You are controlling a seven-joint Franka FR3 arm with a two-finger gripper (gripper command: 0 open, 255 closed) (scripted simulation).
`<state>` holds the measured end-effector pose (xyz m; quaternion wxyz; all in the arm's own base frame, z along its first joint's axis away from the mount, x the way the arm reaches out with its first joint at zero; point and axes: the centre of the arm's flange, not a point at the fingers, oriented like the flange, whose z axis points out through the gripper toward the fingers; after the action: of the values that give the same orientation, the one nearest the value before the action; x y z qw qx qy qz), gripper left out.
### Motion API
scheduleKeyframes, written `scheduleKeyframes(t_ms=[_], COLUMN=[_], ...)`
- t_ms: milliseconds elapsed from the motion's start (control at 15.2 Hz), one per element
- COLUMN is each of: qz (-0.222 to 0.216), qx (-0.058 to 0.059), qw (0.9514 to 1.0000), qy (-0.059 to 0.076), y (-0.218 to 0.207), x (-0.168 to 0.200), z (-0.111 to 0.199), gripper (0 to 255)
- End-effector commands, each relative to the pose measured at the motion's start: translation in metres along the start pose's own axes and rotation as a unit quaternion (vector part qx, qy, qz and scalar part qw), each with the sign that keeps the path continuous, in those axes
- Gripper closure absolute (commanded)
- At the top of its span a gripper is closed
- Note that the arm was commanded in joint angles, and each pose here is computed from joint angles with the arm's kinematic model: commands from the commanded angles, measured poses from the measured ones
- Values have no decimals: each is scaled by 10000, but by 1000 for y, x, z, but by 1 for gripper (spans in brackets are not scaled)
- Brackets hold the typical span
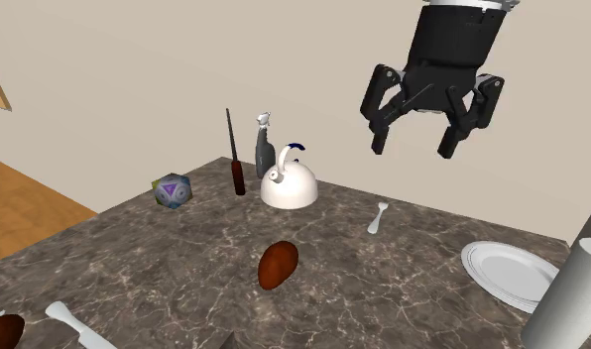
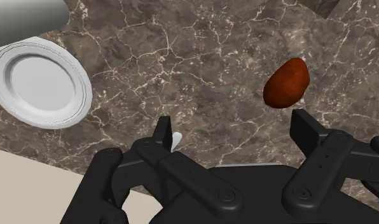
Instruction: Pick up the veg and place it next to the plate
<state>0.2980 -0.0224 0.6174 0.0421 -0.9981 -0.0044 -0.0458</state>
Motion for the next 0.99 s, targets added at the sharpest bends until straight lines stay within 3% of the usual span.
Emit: scheduleKeyframes(t_ms=[0, 462, 924], qz=[0, 760, 1513], qx=[0, -549, -1093], qw=[10000, 9952, 9809], qy=[0, -273, -544], y=[0, -81, -151], x=[0, 23, 54], z=[0, 65, 140], gripper=[0, 0, 0])
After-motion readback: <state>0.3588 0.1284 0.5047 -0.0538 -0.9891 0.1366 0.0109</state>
